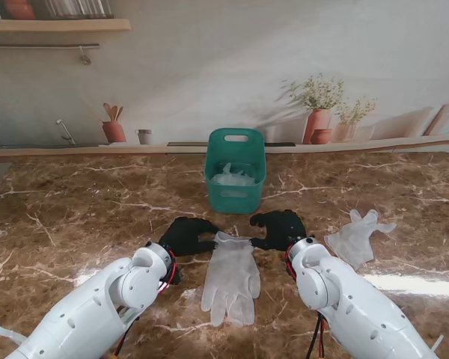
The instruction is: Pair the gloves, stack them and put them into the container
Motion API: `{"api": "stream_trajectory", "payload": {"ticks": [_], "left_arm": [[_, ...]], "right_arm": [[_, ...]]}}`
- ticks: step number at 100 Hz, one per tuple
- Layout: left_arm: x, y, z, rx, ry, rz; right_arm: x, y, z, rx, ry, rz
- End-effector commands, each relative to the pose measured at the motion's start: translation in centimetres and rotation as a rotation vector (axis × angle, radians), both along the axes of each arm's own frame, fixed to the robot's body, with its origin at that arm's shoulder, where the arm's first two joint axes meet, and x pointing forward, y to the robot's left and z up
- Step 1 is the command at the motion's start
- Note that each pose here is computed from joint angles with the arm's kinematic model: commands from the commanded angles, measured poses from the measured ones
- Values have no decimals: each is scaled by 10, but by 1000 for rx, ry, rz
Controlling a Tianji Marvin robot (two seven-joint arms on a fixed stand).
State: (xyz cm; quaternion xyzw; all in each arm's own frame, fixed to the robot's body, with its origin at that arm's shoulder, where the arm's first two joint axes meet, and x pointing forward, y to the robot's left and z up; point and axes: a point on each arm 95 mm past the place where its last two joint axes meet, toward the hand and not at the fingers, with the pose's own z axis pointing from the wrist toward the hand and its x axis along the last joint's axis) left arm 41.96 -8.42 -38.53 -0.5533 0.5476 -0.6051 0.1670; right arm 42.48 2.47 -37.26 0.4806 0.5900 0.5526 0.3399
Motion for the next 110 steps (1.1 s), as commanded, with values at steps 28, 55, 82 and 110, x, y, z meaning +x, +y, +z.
{"api": "stream_trajectory", "payload": {"ticks": [28,55,82,110], "left_arm": [[-20,9,21,-35,-81,3],[-40,14,40,-87,-152,33],[-43,13,52,-128,-168,37],[-44,18,62,-110,-180,30]], "right_arm": [[-20,-52,25,-76,-129,-140],[-17,-117,56,-290,-249,-325],[8,-172,60,-468,-245,-519],[17,-203,48,-468,-138,-728]]}}
